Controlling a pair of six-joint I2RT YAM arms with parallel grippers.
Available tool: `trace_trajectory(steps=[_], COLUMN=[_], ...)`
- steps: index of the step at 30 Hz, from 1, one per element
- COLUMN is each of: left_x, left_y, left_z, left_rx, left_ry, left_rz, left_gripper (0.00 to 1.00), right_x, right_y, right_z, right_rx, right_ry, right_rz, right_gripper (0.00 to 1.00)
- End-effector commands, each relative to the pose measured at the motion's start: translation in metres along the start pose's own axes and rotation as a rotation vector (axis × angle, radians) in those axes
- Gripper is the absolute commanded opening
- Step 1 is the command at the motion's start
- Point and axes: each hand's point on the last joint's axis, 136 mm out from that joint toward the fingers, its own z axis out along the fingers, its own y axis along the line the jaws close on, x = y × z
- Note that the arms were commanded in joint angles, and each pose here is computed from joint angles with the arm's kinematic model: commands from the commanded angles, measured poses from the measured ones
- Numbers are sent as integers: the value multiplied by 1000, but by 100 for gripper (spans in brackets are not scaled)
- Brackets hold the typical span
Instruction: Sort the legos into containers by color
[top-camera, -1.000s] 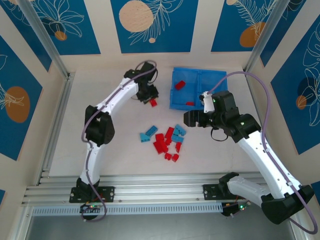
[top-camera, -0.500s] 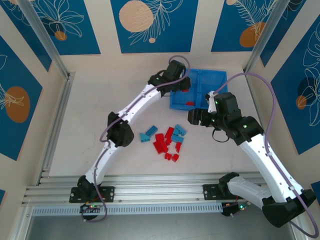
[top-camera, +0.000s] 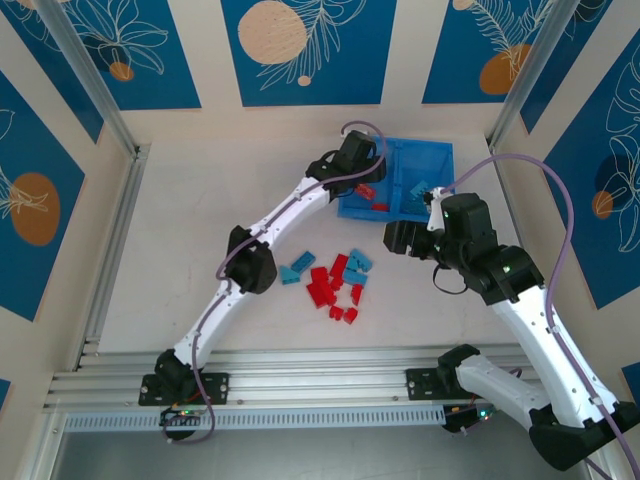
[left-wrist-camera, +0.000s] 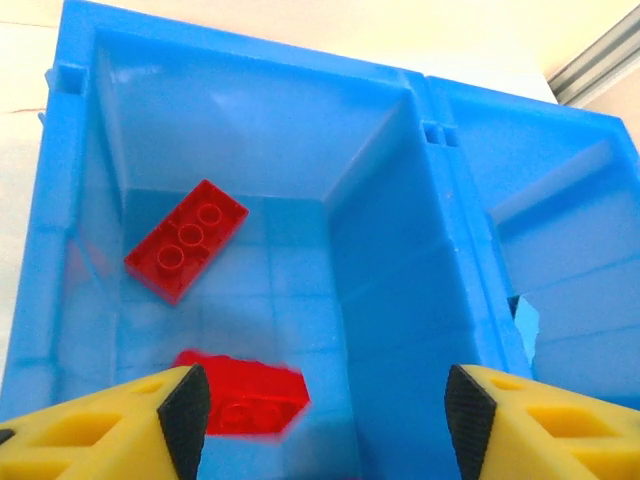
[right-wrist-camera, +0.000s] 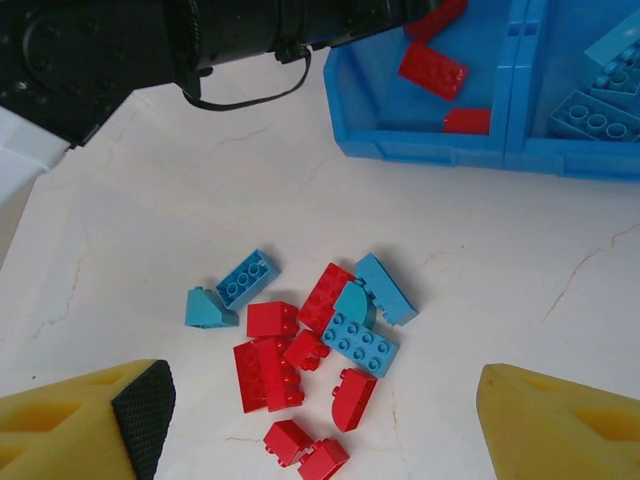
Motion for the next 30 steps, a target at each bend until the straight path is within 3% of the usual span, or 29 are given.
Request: trace_trajectory(steps=[1, 6, 9, 12, 18, 23, 30], left_x=[-70, -122, -121, -98, -35, 10, 31], left_y=[-36, -78, -100, -103, -82, -56, -24], left_z=[-75, -177, -231, -265, -315, -349, -362], left_rx=[74, 243, 383, 465, 548, 568, 474], left_ry=[-138, -224, -224, -186, -86, -83, -102], left_rz=[50, 196, 377, 535, 731, 893, 882], left_gripper=[69, 69, 72, 75, 85, 100, 100], right_x=[7, 21, 40, 59, 92, 100, 115], right_y=[-5, -1, 3, 3, -11, -28, -42], right_z=[-3, 13, 36, 62, 116, 158, 201], right_rx=[18, -27, -73, -106, -103, -55, -21], right_ry=[5, 59, 148, 265, 456, 509, 615], right_rz=[-8, -90, -158, -242, -387, -447, -485], right_gripper=[81, 81, 81, 81, 77, 69, 62])
